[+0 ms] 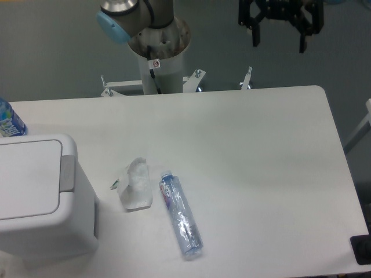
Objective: Open the trash can
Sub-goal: 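Move the open gripper down toward the white trash can lid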
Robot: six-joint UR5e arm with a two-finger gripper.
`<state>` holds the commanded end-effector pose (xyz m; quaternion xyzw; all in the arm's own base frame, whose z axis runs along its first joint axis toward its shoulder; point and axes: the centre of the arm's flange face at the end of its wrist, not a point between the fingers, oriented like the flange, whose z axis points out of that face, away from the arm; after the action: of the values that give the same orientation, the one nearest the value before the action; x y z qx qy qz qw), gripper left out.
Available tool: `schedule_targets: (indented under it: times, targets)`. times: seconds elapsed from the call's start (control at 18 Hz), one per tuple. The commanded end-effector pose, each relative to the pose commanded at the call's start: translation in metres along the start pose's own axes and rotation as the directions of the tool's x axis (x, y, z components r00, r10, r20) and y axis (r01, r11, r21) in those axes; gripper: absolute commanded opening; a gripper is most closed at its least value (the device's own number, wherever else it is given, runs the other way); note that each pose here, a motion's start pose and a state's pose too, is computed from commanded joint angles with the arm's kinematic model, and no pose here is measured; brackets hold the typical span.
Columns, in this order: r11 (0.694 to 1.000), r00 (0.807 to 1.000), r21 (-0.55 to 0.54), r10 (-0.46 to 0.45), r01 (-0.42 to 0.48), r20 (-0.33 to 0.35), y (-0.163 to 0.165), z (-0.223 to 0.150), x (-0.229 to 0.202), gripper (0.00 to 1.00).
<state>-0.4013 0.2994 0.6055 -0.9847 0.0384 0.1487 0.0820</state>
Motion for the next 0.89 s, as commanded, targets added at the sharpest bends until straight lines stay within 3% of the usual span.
schedule_targets:
  times: [0.28,0.44,0.5,0.67,0.78,0.89]
  targets:
    - [1.0,1.0,0.006,0.005,-0.005,-0.004,-0.007,0.001,0.002,1.0]
    - [0.993,0.993,0.04,-0.115,0.115,-0.012,-0.025,0.001,0.009,1.0]
    - [0.976,0.978,0.058,-0.209,0.209,-0.006,-0.039,0.002,0.01,1.0]
    - [0.919,0.926,0.129,-0.376,0.371,0.015,-0.078,0.006,0.017,1.0]
    - [0.878,0.89,0.172,-0.456,0.447,0.013,-0.098,0.008,0.022,1.0]
    - [0.848,0.866,0.2,-0.5,0.49,-0.002,-0.119,0.014,0.03,1.0]
